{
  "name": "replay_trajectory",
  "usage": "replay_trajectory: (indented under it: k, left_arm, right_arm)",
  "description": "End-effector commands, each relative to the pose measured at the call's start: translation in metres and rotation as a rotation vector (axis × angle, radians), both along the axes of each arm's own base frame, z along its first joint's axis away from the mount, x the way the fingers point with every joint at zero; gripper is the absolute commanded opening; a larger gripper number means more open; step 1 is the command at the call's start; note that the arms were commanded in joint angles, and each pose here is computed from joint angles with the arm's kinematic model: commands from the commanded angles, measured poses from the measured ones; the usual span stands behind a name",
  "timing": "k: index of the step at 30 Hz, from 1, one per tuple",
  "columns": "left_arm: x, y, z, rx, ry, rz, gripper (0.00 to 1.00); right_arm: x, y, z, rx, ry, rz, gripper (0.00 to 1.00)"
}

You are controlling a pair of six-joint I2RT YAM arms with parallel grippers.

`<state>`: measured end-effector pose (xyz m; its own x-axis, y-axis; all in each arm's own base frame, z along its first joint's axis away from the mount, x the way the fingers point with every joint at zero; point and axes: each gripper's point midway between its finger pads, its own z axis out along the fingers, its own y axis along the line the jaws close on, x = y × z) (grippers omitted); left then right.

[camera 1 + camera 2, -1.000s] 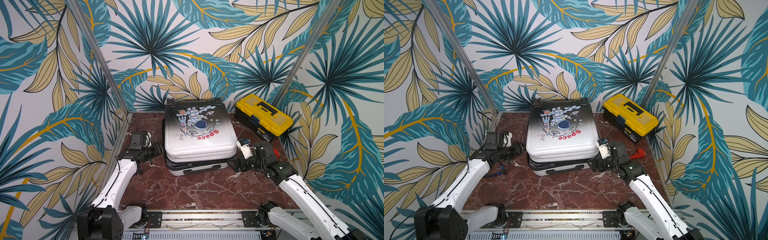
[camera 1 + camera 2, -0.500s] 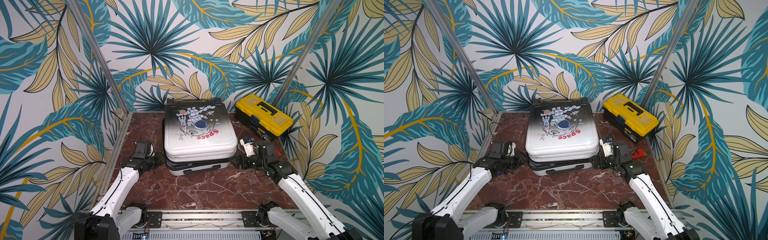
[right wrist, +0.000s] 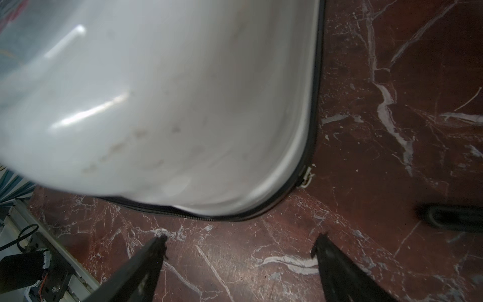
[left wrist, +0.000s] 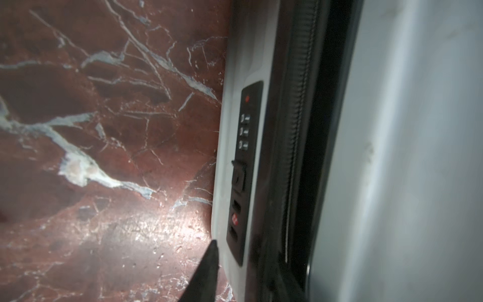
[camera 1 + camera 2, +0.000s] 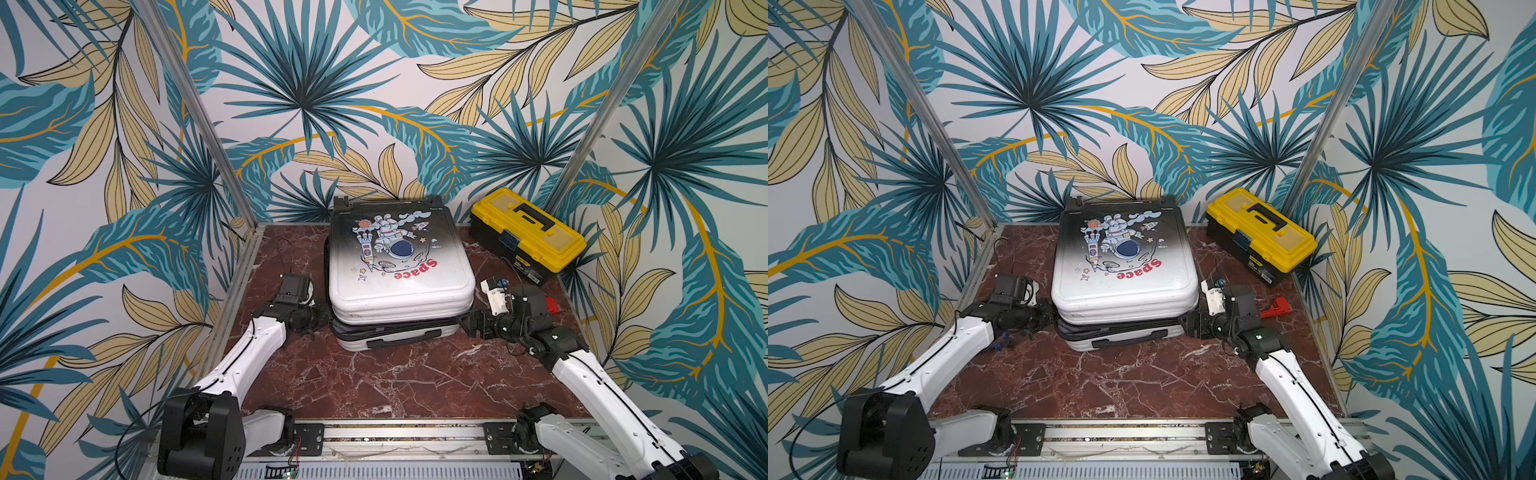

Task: Close the suitcase zippers
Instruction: Adjust the suitcase at the center of the board.

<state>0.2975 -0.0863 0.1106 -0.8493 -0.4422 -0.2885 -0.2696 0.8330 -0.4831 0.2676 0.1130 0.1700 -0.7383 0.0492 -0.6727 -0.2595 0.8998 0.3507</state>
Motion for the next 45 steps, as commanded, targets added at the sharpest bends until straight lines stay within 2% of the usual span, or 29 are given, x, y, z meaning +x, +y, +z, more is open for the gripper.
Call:
replay_trajectory:
  k: [1,4,6,8,11,17,21,28,31,39,45]
  left_arm:
    - [0.013,0.024,0.000,0.138,-0.014,0.029,0.25]
    - [0.021,0.031,0.005,0.173,-0.026,0.028,0.21]
    - [0.026,0.035,0.006,0.193,-0.022,0.021,0.17]
    - [0.030,0.036,0.009,0.198,-0.025,0.009,0.14]
    - [0.038,0.039,0.012,0.209,-0.035,-0.013,0.10]
    - [0.051,0.052,0.025,0.257,-0.064,-0.028,0.10]
    - [0.060,0.054,0.035,0.262,-0.103,-0.080,0.10]
    - [0.078,0.058,0.034,0.281,-0.132,-0.208,0.07]
    - [0.087,0.055,0.033,0.273,-0.147,-0.281,0.07]
    - [0.100,0.057,0.038,0.302,-0.187,-0.366,0.07]
    - [0.106,0.055,0.041,0.311,-0.205,-0.441,0.06]
  right_arm:
    - [0.007,-0.008,0.005,-0.004,-0.079,-0.043,0.91]
    - [0.010,-0.021,-0.006,-0.024,-0.113,-0.107,0.87]
    - [0.014,-0.023,-0.011,0.025,-0.164,-0.155,0.85]
    - [0.014,-0.019,-0.012,0.073,-0.205,-0.149,0.83]
    - [0.015,-0.019,-0.017,0.048,-0.226,-0.133,0.77]
    - [0.019,-0.002,-0.025,0.136,-0.258,-0.065,0.73]
    - [0.025,0.006,-0.016,0.241,-0.405,-0.049,0.69]
    - [0.023,0.026,-0.034,0.298,-0.383,0.062,0.67]
    - [0.026,0.033,-0.040,0.279,-0.366,0.114,0.66]
    - [0.030,0.039,-0.048,0.220,-0.383,0.186,0.63]
    - [0.033,0.057,-0.042,0.227,-0.414,0.323,0.57]
